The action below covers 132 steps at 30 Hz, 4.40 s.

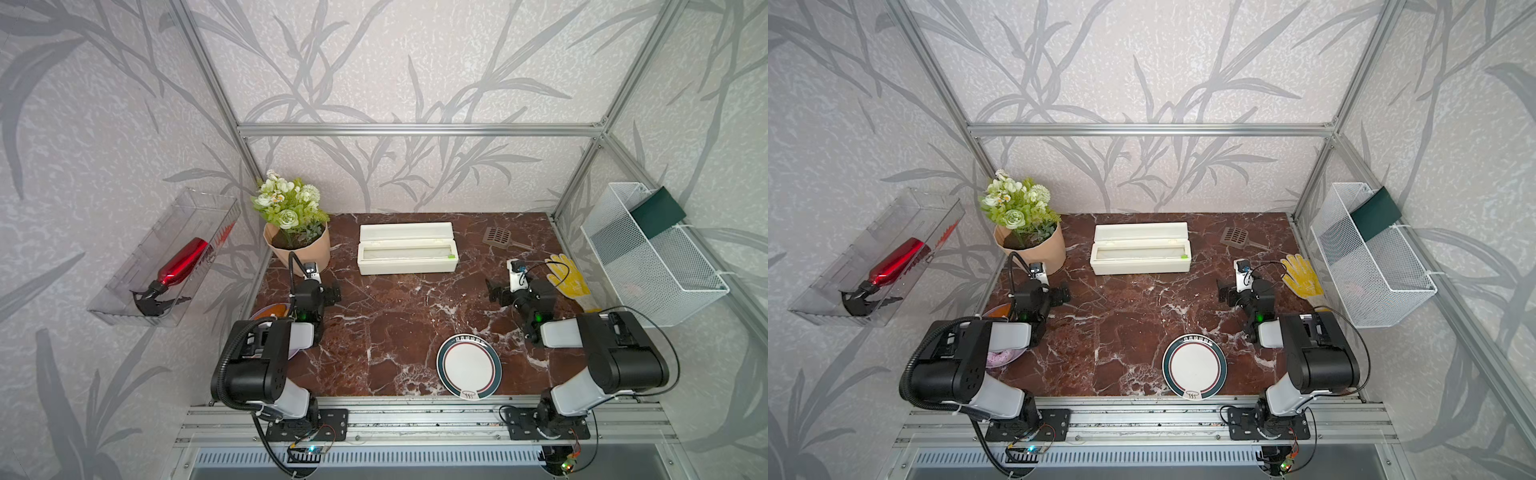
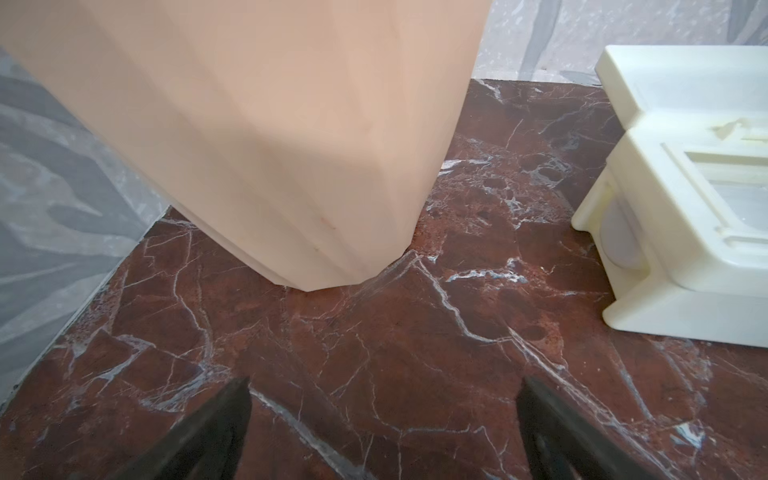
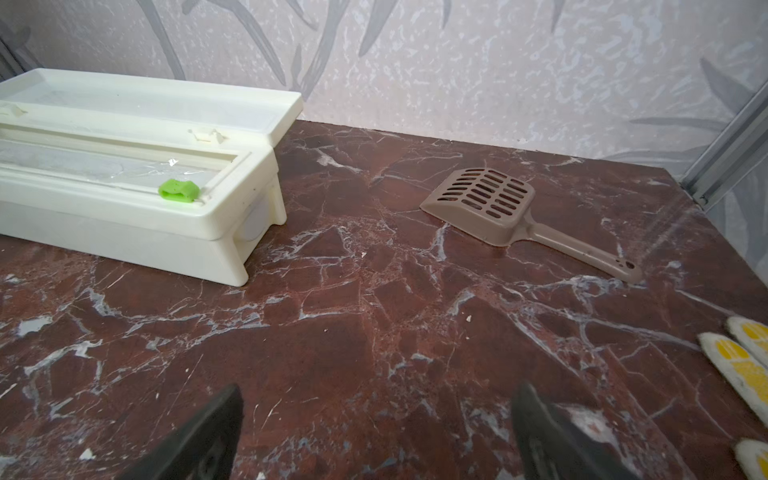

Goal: Wrap the plate with plastic wrap
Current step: Move the plate to the center of the board.

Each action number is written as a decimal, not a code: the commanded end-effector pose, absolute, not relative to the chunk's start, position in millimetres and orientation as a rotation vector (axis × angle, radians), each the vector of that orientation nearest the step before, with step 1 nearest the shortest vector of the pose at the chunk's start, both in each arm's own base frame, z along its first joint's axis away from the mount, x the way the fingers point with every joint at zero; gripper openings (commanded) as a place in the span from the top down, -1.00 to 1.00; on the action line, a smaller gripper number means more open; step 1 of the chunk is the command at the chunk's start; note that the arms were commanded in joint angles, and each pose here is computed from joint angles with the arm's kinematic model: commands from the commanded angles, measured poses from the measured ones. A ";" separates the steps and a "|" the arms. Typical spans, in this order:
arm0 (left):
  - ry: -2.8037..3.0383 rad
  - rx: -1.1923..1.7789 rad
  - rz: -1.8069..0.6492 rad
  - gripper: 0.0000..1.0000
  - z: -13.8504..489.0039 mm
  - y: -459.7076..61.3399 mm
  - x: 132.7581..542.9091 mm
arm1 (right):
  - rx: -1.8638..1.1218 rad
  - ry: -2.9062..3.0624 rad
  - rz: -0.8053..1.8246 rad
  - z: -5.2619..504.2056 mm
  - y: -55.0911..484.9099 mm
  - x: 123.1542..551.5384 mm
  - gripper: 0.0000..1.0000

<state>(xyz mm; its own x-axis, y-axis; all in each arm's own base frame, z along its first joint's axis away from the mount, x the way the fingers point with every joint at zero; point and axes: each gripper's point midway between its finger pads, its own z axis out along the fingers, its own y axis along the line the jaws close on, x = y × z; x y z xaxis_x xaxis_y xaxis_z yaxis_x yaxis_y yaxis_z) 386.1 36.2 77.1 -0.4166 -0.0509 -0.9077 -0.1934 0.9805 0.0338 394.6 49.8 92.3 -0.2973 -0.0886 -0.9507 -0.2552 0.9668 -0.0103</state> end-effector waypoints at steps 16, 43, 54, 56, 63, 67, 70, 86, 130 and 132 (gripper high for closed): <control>1.953 -0.173 0.158 -0.98 91.8 37.7 394.4 | -0.295 1.846 0.213 96.0 56.2 391.9 -0.98; 2.108 0.163 -0.168 -0.98 246.0 -142.7 269.6 | -0.110 2.077 0.418 271.8 120.8 248.0 -0.98; 2.456 0.091 -0.800 -0.98 192.3 -202.4 195.9 | 0.163 2.660 0.623 204.9 113.7 149.7 -0.98; 2.506 0.178 -0.877 -0.99 172.2 -226.4 182.7 | 0.238 2.786 0.485 177.3 101.1 136.8 -0.98; 2.614 0.326 -1.051 -0.90 128.6 -280.8 166.0 | 0.421 2.899 0.322 121.7 85.2 119.4 -0.98; 2.662 0.377 -1.130 -0.87 114.3 -301.1 163.8 | 0.418 2.974 0.326 94.5 97.9 124.0 -0.98; 2.691 0.387 -1.184 -0.87 104.6 -312.7 162.9 | 0.405 2.983 0.334 83.3 104.8 131.6 -0.98; 2.830 0.332 -1.225 -0.69 69.9 -329.5 161.5 | 0.474 3.007 0.441 37.2 122.8 137.3 -0.99; 2.961 -0.086 -0.980 -0.05 44.8 -264.6 214.3 | 0.326 2.890 0.987 54.6 237.0 218.0 -0.19; 2.954 -0.102 -0.944 -0.04 45.3 -258.7 220.8 | 0.313 2.889 0.995 55.3 243.7 226.2 -0.19</control>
